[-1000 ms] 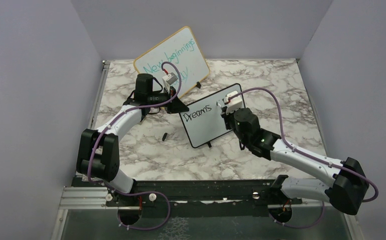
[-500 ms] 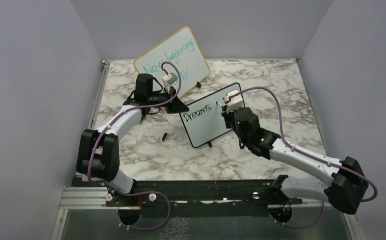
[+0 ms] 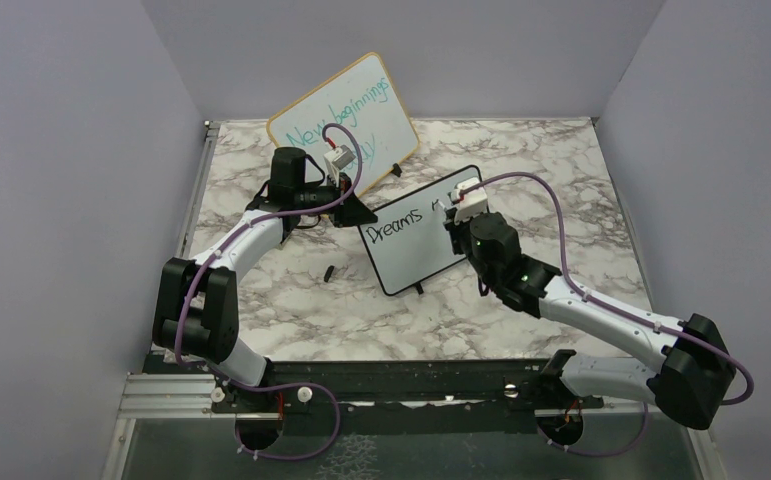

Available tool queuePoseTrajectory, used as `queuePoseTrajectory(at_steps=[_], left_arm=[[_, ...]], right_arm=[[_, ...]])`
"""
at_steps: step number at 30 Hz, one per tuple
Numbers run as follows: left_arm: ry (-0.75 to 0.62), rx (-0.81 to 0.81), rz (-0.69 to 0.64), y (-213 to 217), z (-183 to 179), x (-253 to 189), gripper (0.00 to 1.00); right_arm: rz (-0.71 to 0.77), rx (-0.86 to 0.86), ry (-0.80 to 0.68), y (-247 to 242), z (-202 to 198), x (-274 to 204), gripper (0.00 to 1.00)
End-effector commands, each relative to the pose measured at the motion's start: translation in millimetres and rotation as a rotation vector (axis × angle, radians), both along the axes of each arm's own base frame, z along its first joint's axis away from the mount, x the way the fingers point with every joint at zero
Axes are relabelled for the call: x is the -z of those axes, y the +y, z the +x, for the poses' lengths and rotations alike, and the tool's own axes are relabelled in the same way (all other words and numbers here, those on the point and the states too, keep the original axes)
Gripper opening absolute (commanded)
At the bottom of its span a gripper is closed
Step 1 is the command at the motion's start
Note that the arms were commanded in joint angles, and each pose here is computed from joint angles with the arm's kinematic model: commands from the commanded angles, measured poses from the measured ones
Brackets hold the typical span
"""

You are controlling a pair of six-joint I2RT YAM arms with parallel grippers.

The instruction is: Write a sentence on the whiteboard

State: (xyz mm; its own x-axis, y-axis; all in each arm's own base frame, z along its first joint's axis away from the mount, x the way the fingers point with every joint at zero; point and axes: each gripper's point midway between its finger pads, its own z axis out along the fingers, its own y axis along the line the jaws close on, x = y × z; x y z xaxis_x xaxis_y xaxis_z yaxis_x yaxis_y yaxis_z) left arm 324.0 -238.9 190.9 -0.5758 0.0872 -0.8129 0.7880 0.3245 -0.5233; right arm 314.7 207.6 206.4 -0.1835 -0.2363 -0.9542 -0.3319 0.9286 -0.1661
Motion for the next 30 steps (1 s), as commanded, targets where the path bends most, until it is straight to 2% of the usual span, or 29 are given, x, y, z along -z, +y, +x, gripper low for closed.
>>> queuePoseTrajectory(at_steps=[1,15,23,30], left_arm=[[0.015,-0.007,0.029,3.8,-3.5,4.4,0.00],[0.017,-0.010,0.033,4.3,-2.8,4.9,0.00],[0.022,-0.010,0.034,4.7,-2.9,5.5,0.00],[0.027,-0.012,0.050,6.9,-2.5,6.9,0.00]], right_arm=[[0.008,0.048,-0.012,-8.7,6.4,-3.2,0.00],[-0.018,-0.006,0.109,-7.0,-9.7,23.4,0.00],[-0.013,-0.003,0.110,-6.6,-9.5,22.8,0.00],[0.020,-0.004,0.062,-9.3,-10.7,3.1,0.00]])
